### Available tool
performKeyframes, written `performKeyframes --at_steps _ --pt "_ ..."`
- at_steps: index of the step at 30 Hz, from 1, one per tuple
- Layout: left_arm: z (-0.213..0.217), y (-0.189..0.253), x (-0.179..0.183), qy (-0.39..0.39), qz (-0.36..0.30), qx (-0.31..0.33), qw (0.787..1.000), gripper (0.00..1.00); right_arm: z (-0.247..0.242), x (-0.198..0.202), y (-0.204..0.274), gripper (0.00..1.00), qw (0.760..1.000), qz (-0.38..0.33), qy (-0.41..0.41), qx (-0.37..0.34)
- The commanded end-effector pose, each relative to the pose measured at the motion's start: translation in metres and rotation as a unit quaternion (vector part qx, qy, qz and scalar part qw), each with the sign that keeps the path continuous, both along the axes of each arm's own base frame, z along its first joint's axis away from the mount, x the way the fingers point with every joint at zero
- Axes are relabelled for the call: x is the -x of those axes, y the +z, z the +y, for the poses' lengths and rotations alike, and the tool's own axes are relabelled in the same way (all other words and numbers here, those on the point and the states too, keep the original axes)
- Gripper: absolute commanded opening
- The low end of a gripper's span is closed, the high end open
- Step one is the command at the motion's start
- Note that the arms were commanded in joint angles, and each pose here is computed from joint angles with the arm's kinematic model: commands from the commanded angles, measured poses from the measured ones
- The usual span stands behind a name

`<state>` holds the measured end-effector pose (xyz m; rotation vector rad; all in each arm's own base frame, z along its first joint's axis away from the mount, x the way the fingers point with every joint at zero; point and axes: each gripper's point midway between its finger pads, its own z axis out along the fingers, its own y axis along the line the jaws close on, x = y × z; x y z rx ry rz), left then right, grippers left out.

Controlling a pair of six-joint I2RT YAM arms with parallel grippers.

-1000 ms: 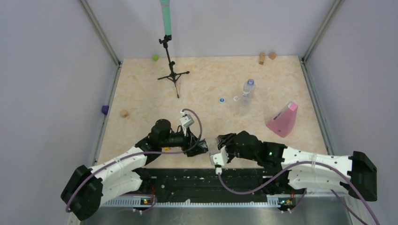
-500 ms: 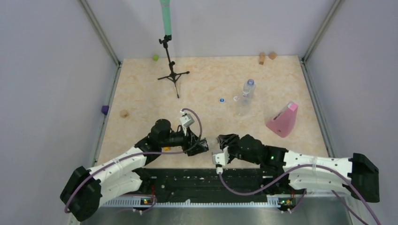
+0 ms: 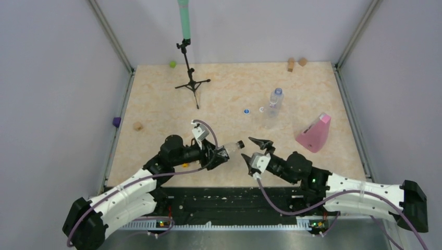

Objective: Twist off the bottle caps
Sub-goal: Pick up the plastic bottle at the center of the board.

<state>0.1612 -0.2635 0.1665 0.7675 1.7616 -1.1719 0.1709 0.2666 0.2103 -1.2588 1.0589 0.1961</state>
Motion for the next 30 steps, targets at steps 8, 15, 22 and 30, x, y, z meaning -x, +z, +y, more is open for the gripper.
performKeyframes --at_steps 8,15,22,30 --pt "0.010 0.023 -0.005 0.034 -0.094 0.059 0.993 0.00 0.002 0.011 0.033 0.65 0.867 0.357 -0.076 -0.339" --pt "0.006 0.025 0.015 -0.022 -0.114 0.075 0.990 0.00 0.017 0.025 0.038 0.66 0.763 0.497 -0.068 -0.408" --pt "0.004 0.033 0.029 -0.057 -0.127 0.099 0.985 0.00 0.020 0.027 0.044 0.67 0.706 0.557 -0.038 -0.435" --pt "0.003 0.037 0.041 -0.088 -0.129 0.107 0.982 0.00 0.016 0.025 0.044 0.61 0.699 0.565 -0.037 -0.437"
